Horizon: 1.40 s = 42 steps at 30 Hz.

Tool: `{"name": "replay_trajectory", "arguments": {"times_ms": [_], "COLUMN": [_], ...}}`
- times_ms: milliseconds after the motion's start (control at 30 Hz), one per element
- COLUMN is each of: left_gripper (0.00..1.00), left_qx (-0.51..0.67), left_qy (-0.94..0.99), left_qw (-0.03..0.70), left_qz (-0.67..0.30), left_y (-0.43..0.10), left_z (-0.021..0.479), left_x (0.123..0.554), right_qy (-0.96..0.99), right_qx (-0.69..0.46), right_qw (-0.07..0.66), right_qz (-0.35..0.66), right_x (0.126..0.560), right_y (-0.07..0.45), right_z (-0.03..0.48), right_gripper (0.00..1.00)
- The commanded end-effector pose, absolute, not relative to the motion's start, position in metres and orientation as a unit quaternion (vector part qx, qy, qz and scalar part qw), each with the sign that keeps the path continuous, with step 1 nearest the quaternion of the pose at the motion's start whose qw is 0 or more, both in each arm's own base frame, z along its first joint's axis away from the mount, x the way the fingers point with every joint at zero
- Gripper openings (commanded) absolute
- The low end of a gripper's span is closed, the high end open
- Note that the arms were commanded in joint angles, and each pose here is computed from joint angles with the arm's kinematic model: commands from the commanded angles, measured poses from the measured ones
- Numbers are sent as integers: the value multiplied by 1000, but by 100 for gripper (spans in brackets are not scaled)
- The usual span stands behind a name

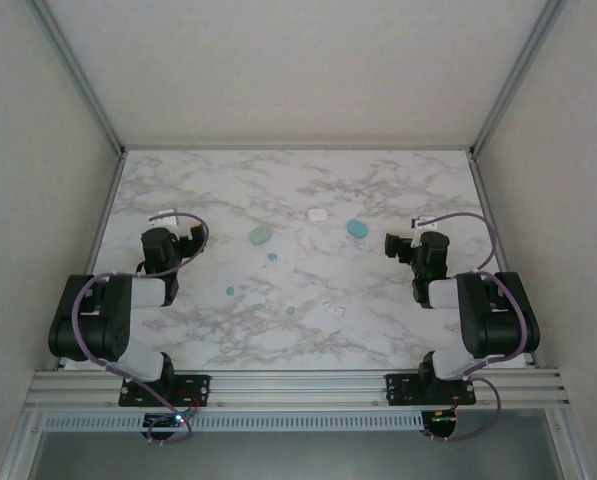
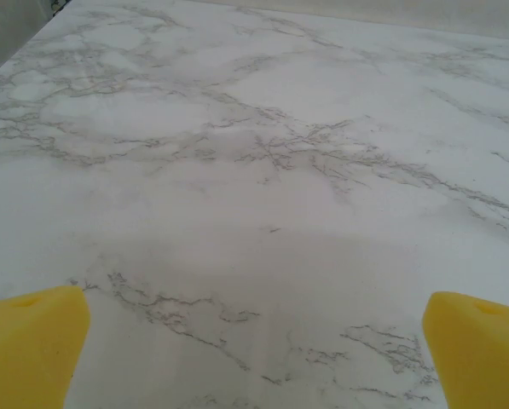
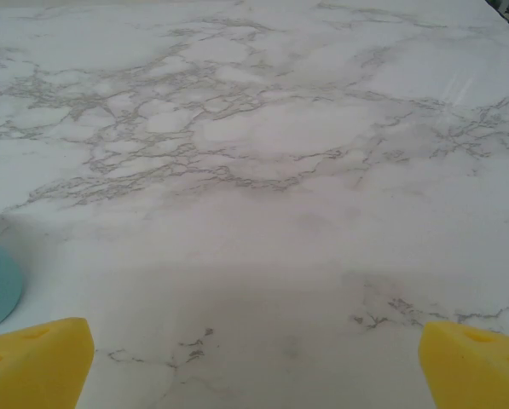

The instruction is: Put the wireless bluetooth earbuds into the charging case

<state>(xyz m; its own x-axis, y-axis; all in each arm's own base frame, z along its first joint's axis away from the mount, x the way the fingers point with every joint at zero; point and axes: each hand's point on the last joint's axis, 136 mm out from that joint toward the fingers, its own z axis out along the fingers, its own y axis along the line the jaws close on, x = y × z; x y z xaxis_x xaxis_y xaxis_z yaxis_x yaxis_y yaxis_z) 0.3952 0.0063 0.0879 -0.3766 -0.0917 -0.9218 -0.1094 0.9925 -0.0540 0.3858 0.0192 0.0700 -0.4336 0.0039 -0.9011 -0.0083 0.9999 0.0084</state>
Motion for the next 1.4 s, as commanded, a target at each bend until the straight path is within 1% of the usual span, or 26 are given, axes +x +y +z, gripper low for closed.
{"name": "replay_trajectory", "arguments": {"times_ms": [0,833,1067,1100,1200,1267,1367], "left_gripper": [100,100,100,100,100,100,100], "left_qx": [-69,-63,-64,-79,-127,-158,-197], "left_qy": [825,823,817,816,811,803,795], "left_qw": [561,564,574,572,571,575,573], "left_qz": [11,6,-4,-2,-1,-1,-31], "left_y": [8,6,4,8,20,26,27], "left_z": [90,92,119,121,136,153,184], "left_x": [397,396,384,381,371,365,358], "right_qy": [836,835,843,839,863,880,883], "right_qx": [0,-1,-13,-14,7,27,-15], "right_qw": [549,549,537,544,504,472,447], "right_qz": [7,12,17,18,30,52,139], "right_x": [394,394,391,397,391,383,368], "right_y": [19,19,24,25,24,28,61], "right_z": [82,83,89,101,117,131,159], "right_gripper": [99,99,99,99,99,99,99]}}
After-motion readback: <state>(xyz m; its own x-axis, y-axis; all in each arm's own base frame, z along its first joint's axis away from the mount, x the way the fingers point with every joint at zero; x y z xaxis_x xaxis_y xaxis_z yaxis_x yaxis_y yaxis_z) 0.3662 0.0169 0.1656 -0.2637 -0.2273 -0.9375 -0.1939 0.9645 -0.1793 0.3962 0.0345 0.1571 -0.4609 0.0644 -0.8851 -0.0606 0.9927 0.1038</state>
